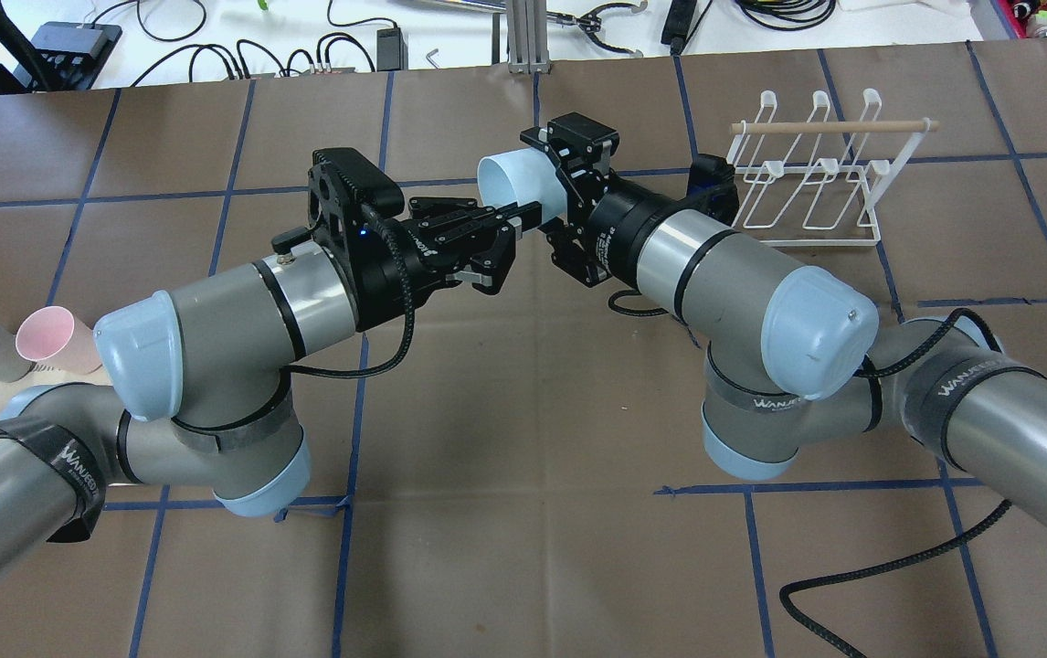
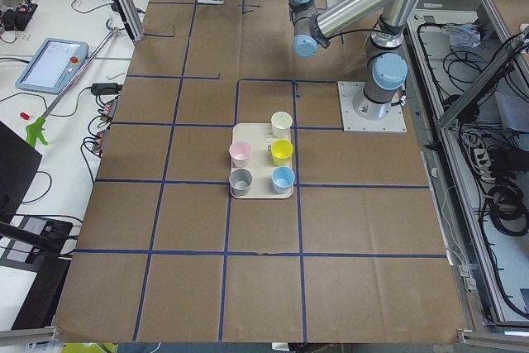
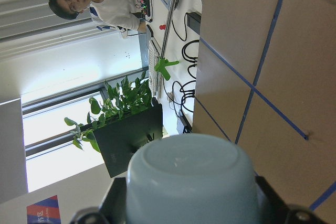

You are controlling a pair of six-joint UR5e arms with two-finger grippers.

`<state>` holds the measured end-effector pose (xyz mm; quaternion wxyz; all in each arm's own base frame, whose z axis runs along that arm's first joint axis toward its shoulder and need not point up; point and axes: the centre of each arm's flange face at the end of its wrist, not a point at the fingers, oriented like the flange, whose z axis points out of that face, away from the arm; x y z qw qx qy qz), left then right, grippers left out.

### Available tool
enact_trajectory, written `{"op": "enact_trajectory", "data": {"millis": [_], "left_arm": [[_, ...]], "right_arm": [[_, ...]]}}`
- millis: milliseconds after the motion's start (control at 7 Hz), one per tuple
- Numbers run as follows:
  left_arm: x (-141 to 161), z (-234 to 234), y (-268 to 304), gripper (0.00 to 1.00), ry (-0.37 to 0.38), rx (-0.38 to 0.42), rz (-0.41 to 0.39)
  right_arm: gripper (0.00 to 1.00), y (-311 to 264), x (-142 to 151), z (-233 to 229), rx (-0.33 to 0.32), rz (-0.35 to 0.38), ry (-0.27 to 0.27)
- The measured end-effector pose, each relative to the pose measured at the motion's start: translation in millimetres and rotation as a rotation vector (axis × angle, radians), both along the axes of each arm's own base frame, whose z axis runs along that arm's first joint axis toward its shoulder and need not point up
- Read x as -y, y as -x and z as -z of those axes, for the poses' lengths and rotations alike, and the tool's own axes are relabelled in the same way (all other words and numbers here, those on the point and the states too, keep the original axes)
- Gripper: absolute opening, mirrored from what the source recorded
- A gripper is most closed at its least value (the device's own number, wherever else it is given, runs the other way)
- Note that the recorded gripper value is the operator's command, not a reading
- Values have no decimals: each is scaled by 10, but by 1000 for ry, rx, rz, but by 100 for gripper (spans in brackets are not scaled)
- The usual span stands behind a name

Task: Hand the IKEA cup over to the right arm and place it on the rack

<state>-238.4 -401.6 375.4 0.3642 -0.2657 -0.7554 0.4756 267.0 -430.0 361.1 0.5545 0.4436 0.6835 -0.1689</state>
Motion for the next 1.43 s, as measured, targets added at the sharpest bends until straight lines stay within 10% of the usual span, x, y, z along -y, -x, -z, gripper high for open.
{"op": "enact_trajectory", "data": {"millis": [429,714,1429], "left_arm": [[-19,-48,-3,42,12,0,-2],[-13,-64,-5,93,16,1,-5],[39,-30,-249,99,4,1,-64]], "right_arm": [[50,0,25,-33,0,1,6],[49,5,28,-42,0,5,9],[38,15,39,-50,-3,14,11]]}}
